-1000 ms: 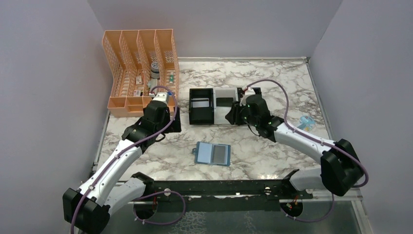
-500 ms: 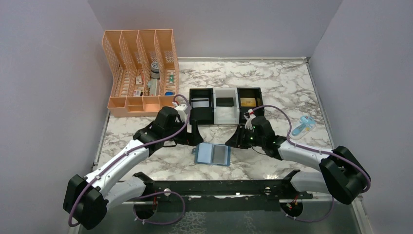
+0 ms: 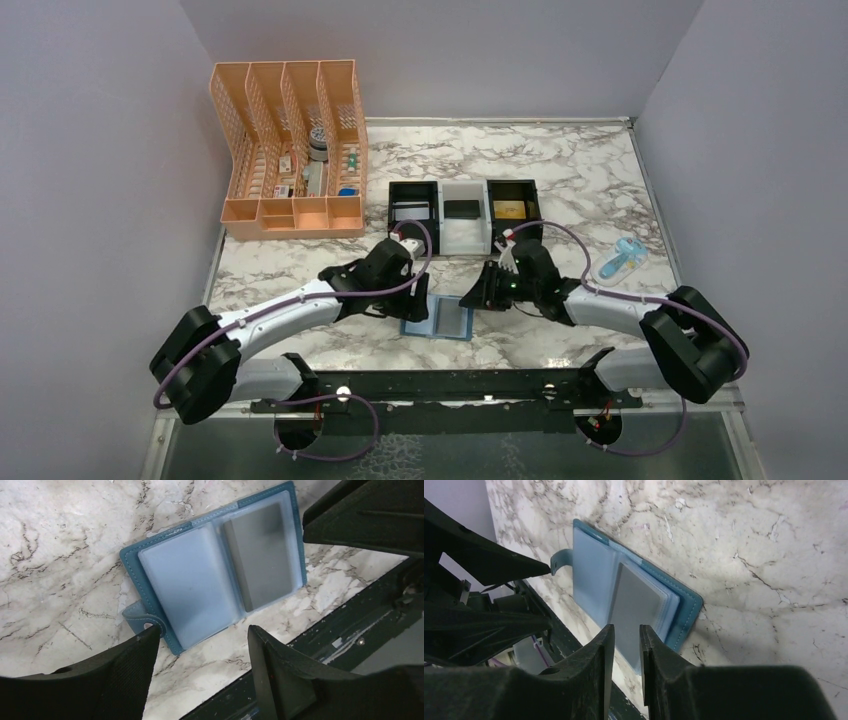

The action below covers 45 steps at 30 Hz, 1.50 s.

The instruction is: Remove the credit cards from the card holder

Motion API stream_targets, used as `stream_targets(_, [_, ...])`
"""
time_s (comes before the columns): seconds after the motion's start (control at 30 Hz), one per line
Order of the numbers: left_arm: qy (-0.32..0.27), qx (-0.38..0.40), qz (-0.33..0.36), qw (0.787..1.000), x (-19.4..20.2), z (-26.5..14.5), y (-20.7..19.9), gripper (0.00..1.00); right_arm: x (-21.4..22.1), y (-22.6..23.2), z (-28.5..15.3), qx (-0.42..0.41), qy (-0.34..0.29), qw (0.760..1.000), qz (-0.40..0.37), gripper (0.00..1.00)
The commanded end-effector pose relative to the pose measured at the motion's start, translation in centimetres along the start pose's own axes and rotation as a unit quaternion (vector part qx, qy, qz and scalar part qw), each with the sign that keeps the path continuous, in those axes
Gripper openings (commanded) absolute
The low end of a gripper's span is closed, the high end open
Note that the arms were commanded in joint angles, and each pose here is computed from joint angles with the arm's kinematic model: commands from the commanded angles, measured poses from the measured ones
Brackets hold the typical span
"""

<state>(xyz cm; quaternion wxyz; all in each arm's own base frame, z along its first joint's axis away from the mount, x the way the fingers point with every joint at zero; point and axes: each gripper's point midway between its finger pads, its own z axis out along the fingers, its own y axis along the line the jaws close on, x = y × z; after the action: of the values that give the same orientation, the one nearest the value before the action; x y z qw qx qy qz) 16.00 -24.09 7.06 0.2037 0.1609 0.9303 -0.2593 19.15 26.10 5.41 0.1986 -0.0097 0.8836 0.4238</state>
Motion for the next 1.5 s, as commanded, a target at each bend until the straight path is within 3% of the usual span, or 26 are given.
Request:
stream_targets(0.0, [-0.01, -0.049, 0.004, 0.999, -0.2, 1.0, 1.1, 0.65, 0.4, 1.1, 0.5, -0.027, 0.022, 0.999, -0.004, 0.25])
stream_targets(0.17, [0.011, -0.083, 0.009, 0.996, 1.0, 1.7, 2.4, 0.55, 0.8, 1.2, 0.9, -0.04, 0.033, 0.999, 0.003, 0.24])
stream_targets(0.37, [0.003, -0.083, 0.009, 0.997, 0.9, 1.3, 2.2, 0.54, 0.9, 0.5, 1.3, -0.025, 0.037, 0.999, 0.007, 0.23])
stream_targets(0.7, [-0.064, -0.008, 0.003, 0.998, -2.2, -2.7, -2.0, 0.68, 0.9, -1.1, 1.5, 0.018, 0.035, 0.999, 0.009, 0.23])
stream_targets(0.9, [-0.006, 0.036, 0.013, 0.999, 0.6, -1.8, -2.9, 0.67, 1.1, -1.4, 1.5, 0.024, 0.036, 0.999, 0.014, 0.23])
stream_targets(1.03, [0.016, 0.014, 0.016, 1.0, 1.8, -0.7, -1.8, 0.67, 1.3, -1.9, 1.6, 0.037, 0.04, 0.998, 0.021, 0.22])
stream_targets(1.13, [0.011, -0.02, 0.012, 1.0, 1.6, 0.1, -0.6, 0.65, 1.4, -1.9, 1.6, 0.032, 0.042, 0.998, 0.022, 0.22])
stream_targets(1.47, [0.031, -0.08, 0.03, 0.996, 2.5, 2.1, 2.0, 0.44, 0.8, -0.9, 1.8, 0.018, 0.042, 0.999, 0.013, 0.19])
